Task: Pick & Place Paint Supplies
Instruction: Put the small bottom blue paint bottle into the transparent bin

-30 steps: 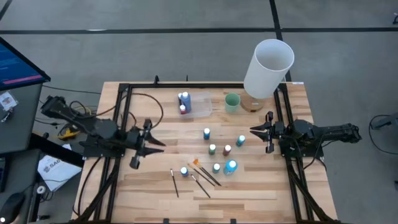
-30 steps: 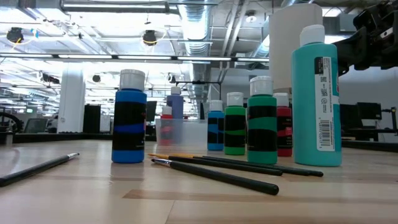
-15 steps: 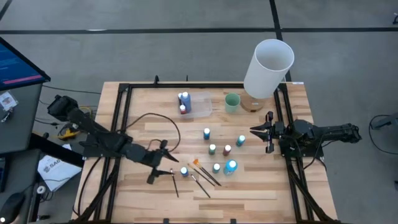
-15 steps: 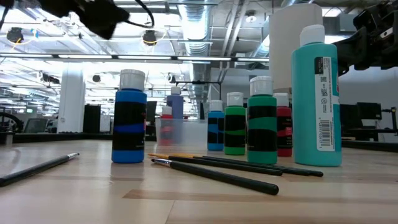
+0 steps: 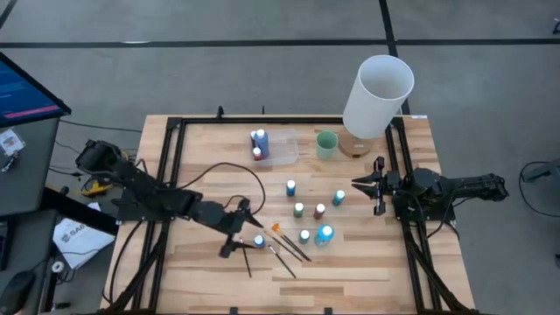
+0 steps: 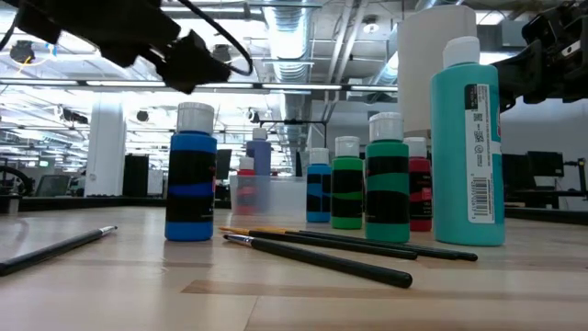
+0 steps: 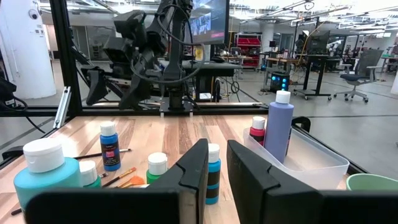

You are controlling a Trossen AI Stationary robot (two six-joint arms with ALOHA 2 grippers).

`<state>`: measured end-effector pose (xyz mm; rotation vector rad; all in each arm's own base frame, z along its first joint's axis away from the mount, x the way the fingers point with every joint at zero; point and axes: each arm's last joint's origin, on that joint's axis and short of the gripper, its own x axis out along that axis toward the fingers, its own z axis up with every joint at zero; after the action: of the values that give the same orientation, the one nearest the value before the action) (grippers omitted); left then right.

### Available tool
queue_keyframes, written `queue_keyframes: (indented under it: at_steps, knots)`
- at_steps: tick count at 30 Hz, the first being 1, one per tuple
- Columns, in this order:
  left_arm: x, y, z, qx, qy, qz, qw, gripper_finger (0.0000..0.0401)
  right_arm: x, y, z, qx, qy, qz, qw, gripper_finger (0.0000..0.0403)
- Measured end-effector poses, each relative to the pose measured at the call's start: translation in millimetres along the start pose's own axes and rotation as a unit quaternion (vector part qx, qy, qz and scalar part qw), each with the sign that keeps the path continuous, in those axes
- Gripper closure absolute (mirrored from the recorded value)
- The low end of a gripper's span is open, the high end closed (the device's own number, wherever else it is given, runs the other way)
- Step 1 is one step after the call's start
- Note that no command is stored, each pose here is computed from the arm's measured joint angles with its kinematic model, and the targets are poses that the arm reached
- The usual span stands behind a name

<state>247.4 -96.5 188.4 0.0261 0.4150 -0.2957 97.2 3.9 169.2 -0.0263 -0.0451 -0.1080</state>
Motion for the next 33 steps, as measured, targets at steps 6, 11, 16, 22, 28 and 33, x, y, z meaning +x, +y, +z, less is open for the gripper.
queue_keyframes:
  at_steps: [6, 11, 16, 22, 28, 33]
  knots:
    - [15.5, 7.5, 2.9, -0.007, 0.054, -0.028, 0.998, 0.0100, 0.0, 0.0, 0.1, 0.000, 0.000, 0.000, 1.000, 0.0349]
    - [17.8, 8.0, 6.5, -0.004, 0.084, -0.025, 0.996, 0.0100, 0.0, 0.0, 0.0, 0.000, 0.000, 0.000, 1.000, 0.0349]
    - [17.2, 8.2, 3.1, -0.002, 0.102, -0.024, 0.994, 0.0100, 0.0, 0.0, 0.1, 0.000, 0.000, 0.000, 1.000, 0.0349]
    - [17.1, 8.2, 2.7, -0.001, 0.104, -0.024, 0.994, 0.0100, 0.0, 0.0, 0.1, 0.000, 0.000, 0.000, 1.000, 0.0349]
    - [23.5, 7.9, -6.4, 0.000, 0.127, -0.023, 0.992, 0.0107, 0.0, 0.0, 0.0, 0.000, 0.000, 0.000, 1.000, 0.0349]
    - [27.2, 8.0, -10.4, 0.005, 0.134, -0.021, 0.991, 0.0121, 0.0, 0.0, 0.0, 0.000, 0.000, 0.000, 1.000, 0.0349]
